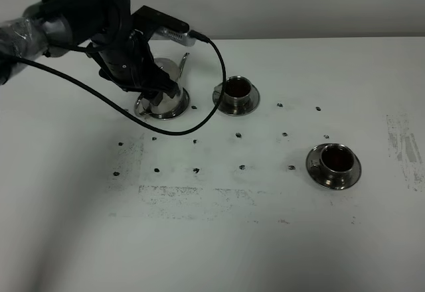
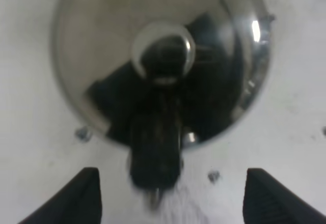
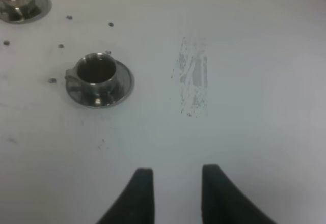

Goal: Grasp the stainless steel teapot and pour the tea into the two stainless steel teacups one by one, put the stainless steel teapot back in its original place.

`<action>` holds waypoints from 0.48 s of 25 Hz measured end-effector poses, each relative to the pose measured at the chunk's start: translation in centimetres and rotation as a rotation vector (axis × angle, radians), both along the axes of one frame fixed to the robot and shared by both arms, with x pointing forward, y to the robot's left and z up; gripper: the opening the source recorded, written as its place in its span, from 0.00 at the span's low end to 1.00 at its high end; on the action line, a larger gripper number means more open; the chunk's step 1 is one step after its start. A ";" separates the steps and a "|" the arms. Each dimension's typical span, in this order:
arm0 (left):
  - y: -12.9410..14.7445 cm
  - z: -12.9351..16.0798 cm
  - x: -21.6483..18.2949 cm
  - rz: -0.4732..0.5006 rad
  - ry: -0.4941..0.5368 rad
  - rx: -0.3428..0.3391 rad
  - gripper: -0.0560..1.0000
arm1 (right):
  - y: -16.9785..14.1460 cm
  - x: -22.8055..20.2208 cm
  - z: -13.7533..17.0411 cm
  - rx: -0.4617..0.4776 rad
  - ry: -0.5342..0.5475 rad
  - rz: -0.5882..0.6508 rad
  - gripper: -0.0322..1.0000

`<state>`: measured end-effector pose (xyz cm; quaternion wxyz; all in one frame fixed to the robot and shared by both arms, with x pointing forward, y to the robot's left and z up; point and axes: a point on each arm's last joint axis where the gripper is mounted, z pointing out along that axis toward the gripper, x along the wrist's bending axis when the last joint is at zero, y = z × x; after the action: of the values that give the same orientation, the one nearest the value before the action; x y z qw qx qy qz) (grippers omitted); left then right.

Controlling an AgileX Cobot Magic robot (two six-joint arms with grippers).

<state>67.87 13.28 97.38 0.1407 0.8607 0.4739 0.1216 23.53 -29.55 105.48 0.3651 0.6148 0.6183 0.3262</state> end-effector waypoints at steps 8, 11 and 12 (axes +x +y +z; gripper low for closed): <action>0.8 9.2 -4.2 -0.017 -0.072 -0.028 0.60 | 0.0 0.0 0.0 0.000 0.000 0.000 0.25; 1.9 12.0 -7.0 -0.020 -0.107 -0.041 0.60 | 0.0 0.0 0.0 0.000 0.000 0.000 0.25; 2.4 12.9 -8.2 -0.020 -0.114 -0.043 0.60 | 0.0 0.0 0.0 0.000 0.000 0.000 0.25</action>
<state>59.69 15.65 110.25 0.1871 0.8540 0.4588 0.1588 23.53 -29.55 105.48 0.3651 0.6148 0.6183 0.3262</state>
